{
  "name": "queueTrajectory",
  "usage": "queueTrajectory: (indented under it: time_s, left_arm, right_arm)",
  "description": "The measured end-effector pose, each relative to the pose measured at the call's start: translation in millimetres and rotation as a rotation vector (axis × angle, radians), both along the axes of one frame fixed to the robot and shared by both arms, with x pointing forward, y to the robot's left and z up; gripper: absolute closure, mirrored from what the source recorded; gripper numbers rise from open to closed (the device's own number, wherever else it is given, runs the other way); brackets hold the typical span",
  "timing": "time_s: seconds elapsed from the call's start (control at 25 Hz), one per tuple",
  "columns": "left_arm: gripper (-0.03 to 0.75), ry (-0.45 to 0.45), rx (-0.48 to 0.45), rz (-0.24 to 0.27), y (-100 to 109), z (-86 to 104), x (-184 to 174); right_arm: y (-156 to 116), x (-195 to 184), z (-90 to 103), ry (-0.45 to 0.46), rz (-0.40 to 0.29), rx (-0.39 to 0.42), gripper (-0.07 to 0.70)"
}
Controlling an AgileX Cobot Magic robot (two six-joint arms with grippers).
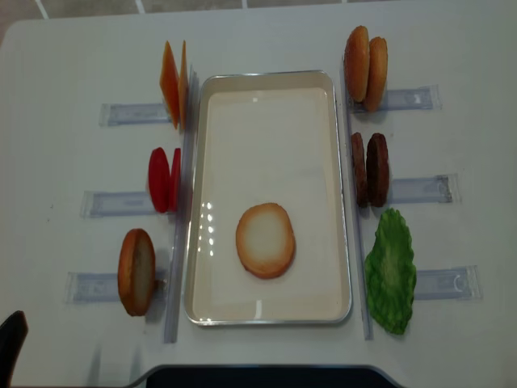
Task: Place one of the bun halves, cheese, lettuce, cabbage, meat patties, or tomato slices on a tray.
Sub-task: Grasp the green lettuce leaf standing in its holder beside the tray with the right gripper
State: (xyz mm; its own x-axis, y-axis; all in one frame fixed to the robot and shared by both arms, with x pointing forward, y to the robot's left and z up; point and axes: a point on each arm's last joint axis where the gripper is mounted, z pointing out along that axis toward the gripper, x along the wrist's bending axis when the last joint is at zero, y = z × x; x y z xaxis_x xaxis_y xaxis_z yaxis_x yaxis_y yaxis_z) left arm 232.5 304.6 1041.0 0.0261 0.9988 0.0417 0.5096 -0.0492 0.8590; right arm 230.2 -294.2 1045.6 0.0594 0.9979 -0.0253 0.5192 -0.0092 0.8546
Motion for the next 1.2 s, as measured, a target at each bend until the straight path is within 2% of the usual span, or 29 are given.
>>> queueTrajectory:
  time_s: [0.08,0.2,0.44,0.72,1.0,1.2]
  left_arm:
    - [0.198,0.000,0.000,0.000,0,0.0,0]
    - [0.198,0.000,0.000,0.000,0,0.0,0]
    - [0.198,0.000,0.000,0.000,0,0.0,0]
    - [0.198,0.000,0.000,0.000,0,0.0,0]
    - [0.198,0.000,0.000,0.000,0,0.0,0]
    - [0.198,0.000,0.000,0.000,0,0.0,0]
  right_arm:
    - [0,1,1.1,0.008,0.001,0.000,0.107]
    - [-1,13,4.8,0.083,0.010,0.008,0.107]
    - [1,46,12.9,0.330,0.081,0.056,0.107]
    - [-3,91,26.7,0.520,0.104,0.081,0.107]
    - [-10,147,35.1,0.663,0.107,0.102,0.107]
    - [-12,166,37.7,0.691,0.109,0.107,0.107]
